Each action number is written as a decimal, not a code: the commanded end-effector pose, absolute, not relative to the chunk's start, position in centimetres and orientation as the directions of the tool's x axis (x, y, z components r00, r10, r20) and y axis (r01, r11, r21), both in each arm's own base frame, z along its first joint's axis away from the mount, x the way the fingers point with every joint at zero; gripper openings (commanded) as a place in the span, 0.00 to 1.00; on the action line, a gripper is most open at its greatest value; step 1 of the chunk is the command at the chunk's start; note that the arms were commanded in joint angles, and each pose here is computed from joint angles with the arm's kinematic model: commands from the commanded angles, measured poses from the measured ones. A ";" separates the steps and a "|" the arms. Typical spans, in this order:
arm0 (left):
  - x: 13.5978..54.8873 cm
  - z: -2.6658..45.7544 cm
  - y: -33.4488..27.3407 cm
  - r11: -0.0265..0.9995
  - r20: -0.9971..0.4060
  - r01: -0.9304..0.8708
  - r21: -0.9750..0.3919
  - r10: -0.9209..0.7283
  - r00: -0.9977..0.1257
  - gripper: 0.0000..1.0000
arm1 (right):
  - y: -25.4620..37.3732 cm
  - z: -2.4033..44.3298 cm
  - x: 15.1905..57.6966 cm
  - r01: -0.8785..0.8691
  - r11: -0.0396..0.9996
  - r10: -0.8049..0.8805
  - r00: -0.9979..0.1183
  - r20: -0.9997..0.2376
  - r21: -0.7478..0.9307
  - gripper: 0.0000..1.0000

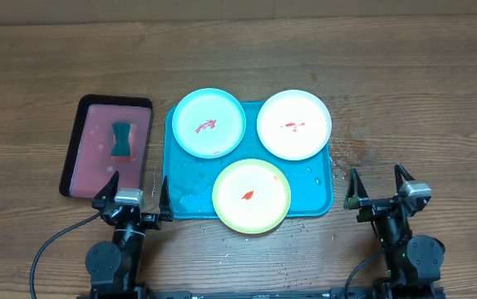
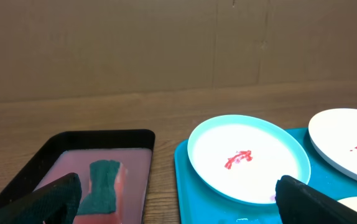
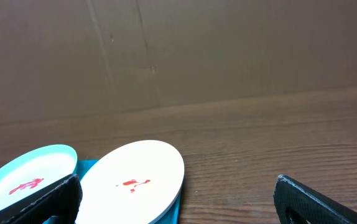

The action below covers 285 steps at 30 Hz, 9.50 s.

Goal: Clean dirty plates on tray and stack at the side

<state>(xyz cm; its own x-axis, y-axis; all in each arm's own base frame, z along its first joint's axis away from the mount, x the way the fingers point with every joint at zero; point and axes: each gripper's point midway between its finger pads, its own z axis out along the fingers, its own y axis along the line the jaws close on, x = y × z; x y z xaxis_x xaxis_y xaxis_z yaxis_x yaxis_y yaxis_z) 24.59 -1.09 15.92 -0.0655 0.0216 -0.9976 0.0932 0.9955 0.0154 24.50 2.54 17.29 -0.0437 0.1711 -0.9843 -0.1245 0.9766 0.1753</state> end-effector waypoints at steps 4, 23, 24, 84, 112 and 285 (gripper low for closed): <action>24.6 15.9 -1.1 0.995 -0.998 0.092 0.028 0.034 -0.060 1.00 | 2.5 17.1 24.5 -0.124 0.977 0.171 -0.040 -0.985 0.174 1.00; 24.6 15.9 -1.1 0.995 -0.998 0.092 0.028 0.034 -0.060 1.00 | 2.5 17.1 24.5 -0.124 0.977 0.171 -0.040 -0.984 0.175 1.00; 24.6 15.9 -1.1 0.995 -0.998 0.092 0.028 0.034 -0.060 1.00 | 2.5 17.1 24.5 -0.124 0.977 0.171 -0.040 -0.984 0.175 1.00; 25.8 20.0 1.1 0.998 -0.906 -0.045 -0.037 -0.053 -0.420 1.00 | 3.2 23.0 25.9 -0.096 0.948 0.272 -0.245 -0.931 0.302 1.00; 29.2 21.1 2.3 0.993 -0.704 -0.116 -0.017 -0.095 -0.704 1.00 | 10.3 21.7 28.9 -0.182 0.880 0.155 -0.762 -0.628 0.439 1.00; 36.5 12.0 0.6 0.971 -0.577 0.039 -0.238 -0.109 -0.810 0.04 | 16.9 0.6 24.5 -0.096 0.952 -0.091 -0.995 -0.030 0.289 0.24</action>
